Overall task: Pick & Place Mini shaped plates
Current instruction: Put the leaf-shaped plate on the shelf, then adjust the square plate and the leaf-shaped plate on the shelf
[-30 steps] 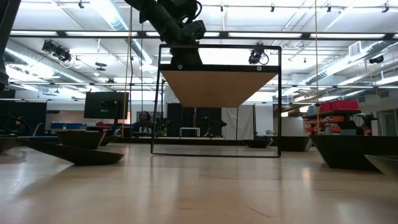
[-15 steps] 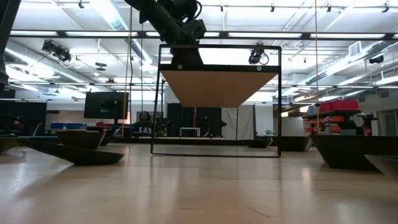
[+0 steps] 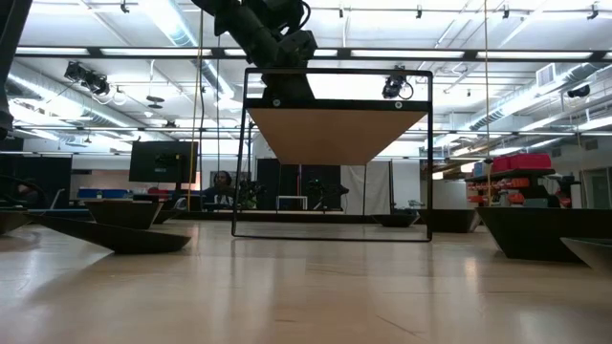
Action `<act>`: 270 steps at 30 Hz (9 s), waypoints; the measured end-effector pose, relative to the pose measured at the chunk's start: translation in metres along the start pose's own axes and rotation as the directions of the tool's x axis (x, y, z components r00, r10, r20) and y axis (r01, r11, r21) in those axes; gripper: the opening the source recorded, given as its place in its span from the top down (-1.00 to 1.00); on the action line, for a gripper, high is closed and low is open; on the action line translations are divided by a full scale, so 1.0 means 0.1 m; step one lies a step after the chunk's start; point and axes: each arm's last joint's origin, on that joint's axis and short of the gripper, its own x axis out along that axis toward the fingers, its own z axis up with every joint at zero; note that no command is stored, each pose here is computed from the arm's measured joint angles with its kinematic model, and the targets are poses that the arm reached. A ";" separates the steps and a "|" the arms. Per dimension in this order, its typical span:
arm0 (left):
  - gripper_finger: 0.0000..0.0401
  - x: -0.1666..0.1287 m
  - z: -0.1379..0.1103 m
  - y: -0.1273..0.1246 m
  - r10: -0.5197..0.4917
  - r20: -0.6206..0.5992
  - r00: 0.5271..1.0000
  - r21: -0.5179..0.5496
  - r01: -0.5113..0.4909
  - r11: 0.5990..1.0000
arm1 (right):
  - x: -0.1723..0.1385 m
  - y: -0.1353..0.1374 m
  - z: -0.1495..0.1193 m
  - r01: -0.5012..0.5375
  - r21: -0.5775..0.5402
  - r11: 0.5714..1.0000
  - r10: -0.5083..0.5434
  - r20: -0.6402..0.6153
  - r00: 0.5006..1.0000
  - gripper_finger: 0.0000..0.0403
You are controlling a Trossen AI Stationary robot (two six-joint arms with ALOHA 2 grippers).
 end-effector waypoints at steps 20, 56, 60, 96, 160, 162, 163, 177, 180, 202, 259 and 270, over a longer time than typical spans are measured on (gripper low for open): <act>0.67 -0.28 0.35 -0.50 -0.083 0.118 0.990 0.102 0.071 0.992 | 0.00 0.00 0.00 0.000 0.000 1.000 0.000 0.000 1.000 0.95; 0.99 0.30 0.04 -0.90 -0.254 -0.121 0.960 0.084 0.265 0.961 | 0.00 0.00 0.01 -0.001 0.000 1.000 0.001 0.012 1.000 0.95; 0.99 0.32 0.02 -0.91 -0.271 -0.139 0.952 0.077 0.283 0.956 | 0.00 0.00 0.01 -0.001 0.000 1.000 0.001 0.014 1.000 0.95; 0.99 0.41 -0.03 -0.93 -0.266 -0.173 0.948 0.054 0.279 0.959 | 0.00 0.00 0.02 -0.001 0.000 1.000 0.001 0.016 1.000 0.95; 0.99 0.27 0.24 -0.36 0.090 -0.079 0.993 0.120 -0.080 0.990 | 0.00 0.00 0.02 -0.001 0.000 1.000 0.001 0.017 1.000 0.95; 0.99 0.27 0.25 -0.31 0.135 -0.076 0.988 0.117 -0.126 0.985 | 0.00 0.00 0.02 -0.001 0.000 1.000 0.001 0.017 1.000 0.95; 0.99 0.27 0.25 -0.29 0.143 -0.074 0.987 0.116 -0.134 0.984 | 0.00 0.00 0.02 -0.001 0.000 1.000 0.001 0.017 1.000 0.95; 0.99 0.49 0.22 -0.32 0.077 -0.075 0.994 0.125 -0.067 0.990 | 0.00 0.00 0.03 -0.002 0.000 1.000 0.002 0.036 0.999 0.95; 0.99 0.49 0.22 -0.34 0.059 -0.073 0.996 0.139 -0.048 0.989 | 0.00 0.00 0.04 -0.002 0.000 1.000 0.002 0.037 0.999 0.95; 0.99 0.40 0.21 -0.41 -0.015 -0.100 0.995 0.052 0.020 0.998 | 0.00 0.00 0.04 -0.002 0.000 1.000 0.002 0.037 0.999 0.95; 0.99 0.19 -0.01 -0.44 0.004 -0.338 0.941 0.057 0.016 0.998 | 0.00 0.00 0.04 -0.002 0.000 1.000 0.002 0.037 0.999 0.95; 0.99 0.19 0.00 -0.42 0.032 -0.330 0.944 0.089 -0.002 0.996 | 0.00 0.00 0.04 -0.002 0.000 1.000 0.002 0.037 0.999 0.95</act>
